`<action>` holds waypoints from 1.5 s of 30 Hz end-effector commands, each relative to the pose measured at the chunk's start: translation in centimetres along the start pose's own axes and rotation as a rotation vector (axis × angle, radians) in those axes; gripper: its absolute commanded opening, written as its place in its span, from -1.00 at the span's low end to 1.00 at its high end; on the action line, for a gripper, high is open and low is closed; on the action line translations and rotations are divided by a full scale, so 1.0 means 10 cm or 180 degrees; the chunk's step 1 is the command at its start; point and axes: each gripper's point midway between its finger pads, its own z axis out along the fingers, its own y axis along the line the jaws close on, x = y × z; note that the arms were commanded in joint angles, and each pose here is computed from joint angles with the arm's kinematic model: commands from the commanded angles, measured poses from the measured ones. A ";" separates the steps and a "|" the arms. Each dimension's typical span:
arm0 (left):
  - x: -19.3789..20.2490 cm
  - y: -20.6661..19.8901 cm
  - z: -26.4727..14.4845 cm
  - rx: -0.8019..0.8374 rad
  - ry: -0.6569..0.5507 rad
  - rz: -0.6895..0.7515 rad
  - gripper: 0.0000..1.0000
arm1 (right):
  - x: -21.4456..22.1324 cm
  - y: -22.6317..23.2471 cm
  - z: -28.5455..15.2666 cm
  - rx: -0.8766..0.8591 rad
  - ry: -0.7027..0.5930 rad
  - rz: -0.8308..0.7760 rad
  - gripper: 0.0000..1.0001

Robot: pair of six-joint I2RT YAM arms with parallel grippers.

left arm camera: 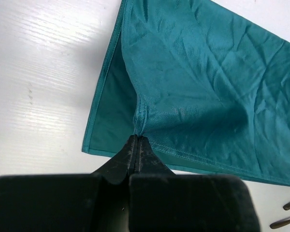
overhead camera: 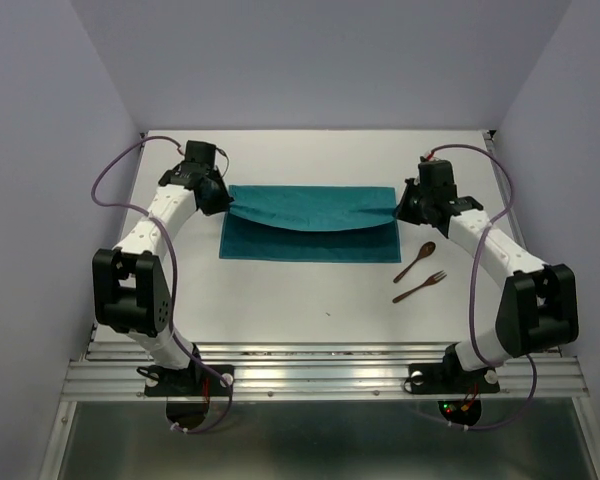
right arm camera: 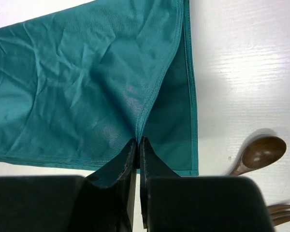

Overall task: Fold the napkin into a case and place the utensils inside
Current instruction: Smooth out the rectangle-folded napkin at the center of the board.

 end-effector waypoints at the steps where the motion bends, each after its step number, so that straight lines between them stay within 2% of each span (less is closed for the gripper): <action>1: 0.05 0.09 -0.17 -0.0069 -0.0034 0.0060 -1.00 | 0.12 -0.04 -0.06 -0.0016 0.0123 -0.0012 -0.93; 7: 0.42 0.29 0.05 -0.0202 0.0210 0.0047 -1.00 | 0.60 -0.07 0.03 -0.0168 0.0452 0.0208 -0.94; 13: 0.62 0.36 0.25 -0.0224 0.0384 0.0030 -1.00 | 0.88 -0.18 0.12 -0.0096 0.0682 0.0264 -0.94; 23: 0.62 0.39 0.24 -0.0241 0.0402 0.0144 -1.00 | 0.77 -0.23 0.14 0.0017 0.0563 0.0195 -0.95; 29: 0.41 0.26 0.08 -0.0135 0.0216 0.0123 -1.00 | 0.31 -0.10 -0.08 -0.0023 0.0158 0.0145 -0.94; 33: 0.30 0.21 -0.05 -0.0083 0.0122 0.0124 -1.00 | 0.24 -0.11 -0.18 0.0034 0.0122 0.0090 -0.93; 38: 0.41 0.23 -0.05 -0.0037 0.0158 0.0079 -1.00 | 0.44 -0.21 -0.16 0.0107 0.0259 0.0133 -0.93; 45: 0.75 0.41 0.24 -0.0176 0.0400 0.0031 -1.00 | 0.74 -0.23 -0.03 0.0020 0.0516 0.0187 -0.93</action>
